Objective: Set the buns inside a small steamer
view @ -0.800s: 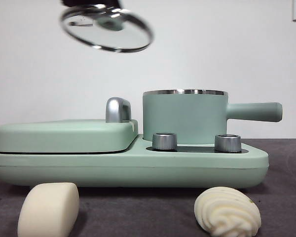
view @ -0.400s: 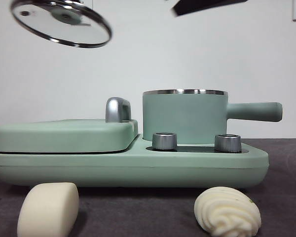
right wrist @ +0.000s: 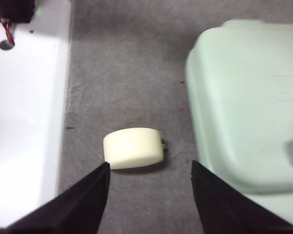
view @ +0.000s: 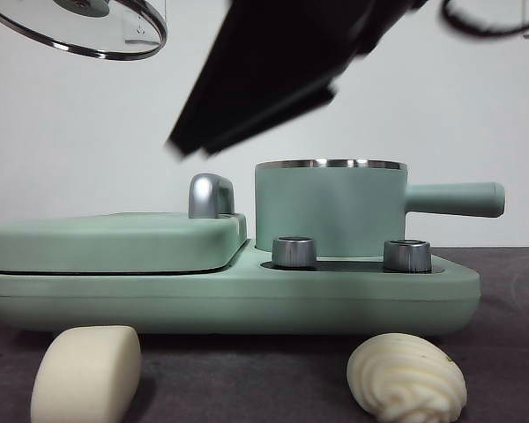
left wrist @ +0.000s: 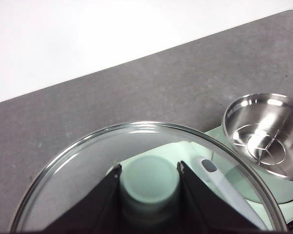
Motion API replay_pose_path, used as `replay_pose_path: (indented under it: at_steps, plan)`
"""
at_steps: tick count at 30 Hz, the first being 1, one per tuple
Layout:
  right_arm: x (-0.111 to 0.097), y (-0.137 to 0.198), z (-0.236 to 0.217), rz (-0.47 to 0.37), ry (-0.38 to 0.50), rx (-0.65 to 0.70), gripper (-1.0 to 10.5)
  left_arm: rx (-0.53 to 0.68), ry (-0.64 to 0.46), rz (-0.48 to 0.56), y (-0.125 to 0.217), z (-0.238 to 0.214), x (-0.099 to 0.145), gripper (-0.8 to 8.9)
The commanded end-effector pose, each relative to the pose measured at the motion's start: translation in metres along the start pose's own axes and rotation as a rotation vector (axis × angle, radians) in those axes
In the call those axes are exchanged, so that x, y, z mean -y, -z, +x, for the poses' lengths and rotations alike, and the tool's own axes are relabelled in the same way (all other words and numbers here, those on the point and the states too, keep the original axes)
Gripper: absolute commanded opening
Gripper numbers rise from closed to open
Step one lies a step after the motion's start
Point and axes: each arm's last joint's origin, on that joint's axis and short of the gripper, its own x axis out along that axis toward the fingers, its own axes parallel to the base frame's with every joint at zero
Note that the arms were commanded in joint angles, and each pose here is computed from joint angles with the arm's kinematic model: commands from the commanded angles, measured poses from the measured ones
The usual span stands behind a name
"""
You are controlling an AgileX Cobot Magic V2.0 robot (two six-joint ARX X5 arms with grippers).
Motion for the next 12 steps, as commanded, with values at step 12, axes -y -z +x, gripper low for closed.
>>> replay_pose_path:
  at_steps: [12]
  plan:
    - [-0.009,0.008,0.069,-0.041,-0.089,-0.061,3.9,0.032,-0.005,0.005,-0.006,-0.003,-0.001,0.15]
